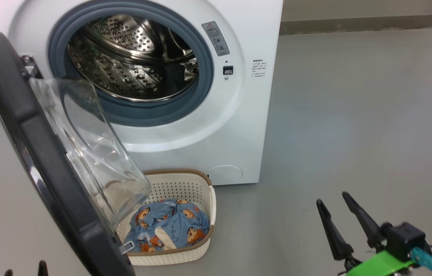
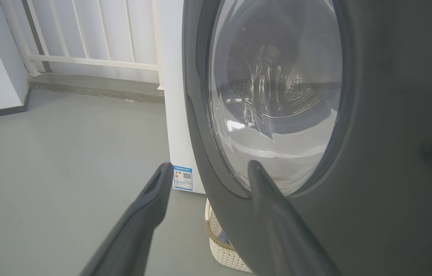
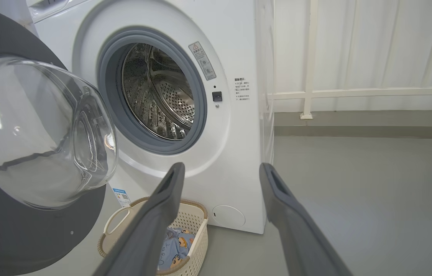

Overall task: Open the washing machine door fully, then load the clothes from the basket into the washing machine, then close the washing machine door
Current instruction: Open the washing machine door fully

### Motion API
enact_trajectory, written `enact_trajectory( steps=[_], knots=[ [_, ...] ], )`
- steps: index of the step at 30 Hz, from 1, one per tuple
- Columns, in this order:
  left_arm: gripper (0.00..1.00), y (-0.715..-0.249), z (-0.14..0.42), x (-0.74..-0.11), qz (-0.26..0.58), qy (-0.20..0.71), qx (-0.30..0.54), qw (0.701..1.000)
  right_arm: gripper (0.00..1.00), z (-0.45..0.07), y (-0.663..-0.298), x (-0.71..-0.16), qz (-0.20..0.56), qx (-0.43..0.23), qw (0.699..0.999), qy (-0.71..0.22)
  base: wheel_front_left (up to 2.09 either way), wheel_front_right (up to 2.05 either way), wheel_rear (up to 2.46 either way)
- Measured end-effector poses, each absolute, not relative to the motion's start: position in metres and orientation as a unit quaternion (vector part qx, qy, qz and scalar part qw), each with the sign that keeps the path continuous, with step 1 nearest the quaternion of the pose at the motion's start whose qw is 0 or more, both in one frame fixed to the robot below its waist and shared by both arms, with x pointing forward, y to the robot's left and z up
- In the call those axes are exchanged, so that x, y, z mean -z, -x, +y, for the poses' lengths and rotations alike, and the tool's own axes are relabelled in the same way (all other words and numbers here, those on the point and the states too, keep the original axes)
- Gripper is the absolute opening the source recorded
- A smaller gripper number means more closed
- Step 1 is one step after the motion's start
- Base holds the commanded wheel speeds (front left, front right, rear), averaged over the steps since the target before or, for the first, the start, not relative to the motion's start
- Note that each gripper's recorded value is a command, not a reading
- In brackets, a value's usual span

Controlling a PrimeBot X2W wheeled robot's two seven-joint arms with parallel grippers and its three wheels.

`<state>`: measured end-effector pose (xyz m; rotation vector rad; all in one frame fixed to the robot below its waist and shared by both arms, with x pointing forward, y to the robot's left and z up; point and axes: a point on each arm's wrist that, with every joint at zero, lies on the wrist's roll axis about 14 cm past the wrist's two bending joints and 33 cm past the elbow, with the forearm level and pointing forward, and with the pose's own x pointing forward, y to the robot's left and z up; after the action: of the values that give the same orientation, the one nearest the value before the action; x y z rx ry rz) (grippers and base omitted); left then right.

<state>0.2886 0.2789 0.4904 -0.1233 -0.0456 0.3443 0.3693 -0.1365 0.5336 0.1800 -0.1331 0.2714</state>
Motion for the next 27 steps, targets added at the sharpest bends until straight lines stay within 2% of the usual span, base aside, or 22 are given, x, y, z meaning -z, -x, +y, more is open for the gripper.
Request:
enact_trajectory(
  steps=[10,27],
  knots=[
    [1.0,-0.28,0.277,-0.485,-0.013,0.06,-0.164,0.985,1.0,-0.183,-0.347,-0.527,-0.07,-0.044,0.996,-0.045,0.0,0.0,0.0],
    [1.0,-0.282,0.274,-0.483,-0.01,0.059,-0.159,0.985,1.0,-0.198,-0.34,-0.511,-0.048,-0.011,0.998,-0.032,0.0,0.0,0.0]
  ],
)
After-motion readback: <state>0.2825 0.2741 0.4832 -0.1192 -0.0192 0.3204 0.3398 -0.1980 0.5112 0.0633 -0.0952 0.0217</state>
